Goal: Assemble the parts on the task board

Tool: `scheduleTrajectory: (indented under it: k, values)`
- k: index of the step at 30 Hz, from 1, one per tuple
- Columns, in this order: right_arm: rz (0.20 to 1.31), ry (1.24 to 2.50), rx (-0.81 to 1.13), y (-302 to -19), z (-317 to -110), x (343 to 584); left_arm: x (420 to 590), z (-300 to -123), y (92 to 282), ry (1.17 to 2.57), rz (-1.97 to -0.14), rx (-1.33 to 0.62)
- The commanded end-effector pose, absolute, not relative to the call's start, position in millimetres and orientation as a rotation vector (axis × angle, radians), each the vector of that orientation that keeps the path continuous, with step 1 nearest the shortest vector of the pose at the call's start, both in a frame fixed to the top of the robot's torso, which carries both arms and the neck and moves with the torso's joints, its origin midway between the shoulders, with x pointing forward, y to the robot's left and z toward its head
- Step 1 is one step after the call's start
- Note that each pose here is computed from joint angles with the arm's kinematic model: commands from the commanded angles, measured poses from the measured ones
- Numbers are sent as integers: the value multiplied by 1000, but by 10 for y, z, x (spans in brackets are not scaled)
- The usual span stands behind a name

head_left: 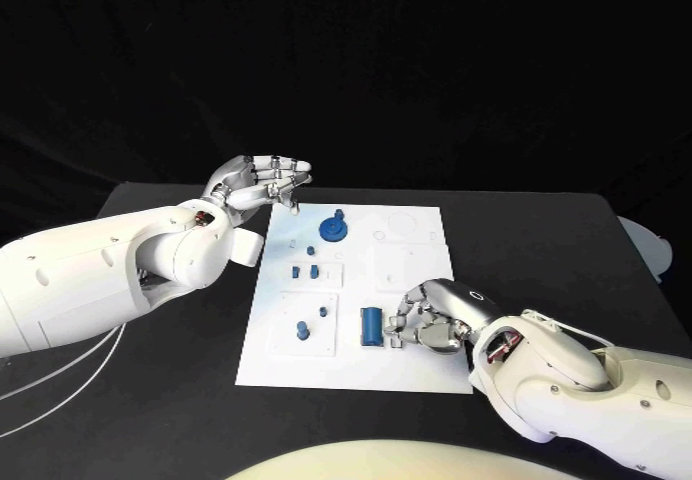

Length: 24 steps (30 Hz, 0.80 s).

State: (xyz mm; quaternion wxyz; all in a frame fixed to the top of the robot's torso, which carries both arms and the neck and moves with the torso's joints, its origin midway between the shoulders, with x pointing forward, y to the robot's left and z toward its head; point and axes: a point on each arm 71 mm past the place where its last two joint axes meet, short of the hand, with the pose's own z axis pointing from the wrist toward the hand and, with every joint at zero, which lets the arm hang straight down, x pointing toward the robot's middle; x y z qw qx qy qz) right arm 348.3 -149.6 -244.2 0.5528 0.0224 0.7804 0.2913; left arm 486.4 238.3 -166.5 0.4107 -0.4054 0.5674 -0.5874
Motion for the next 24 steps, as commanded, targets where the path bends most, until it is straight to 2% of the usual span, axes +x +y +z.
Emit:
scheduleTrajectory:
  k: [1, 6, 13, 17, 24]
  values:
    - [720, 1773, 79, -1557, -2332, 3499, 4862, -1654, 2362, 1428, -1499, -1015]
    - [710, 1740, 124, -1741, -2219, 3541, 4864, -1655, 2355, 1428, -1500, -1015]
    - [587, 1744, 135, -2191, -2174, 3599, 4863, -1655, 2347, 1428, -1501, -1014]
    - [524, 1757, 116, -2343, -2214, 3576, 4861, -1654, 2343, 1427, -1503, -1013]
    - [469, 1811, 94, -2360, -2373, 3522, 4860, -1654, 2333, 1429, -1506, -1012]
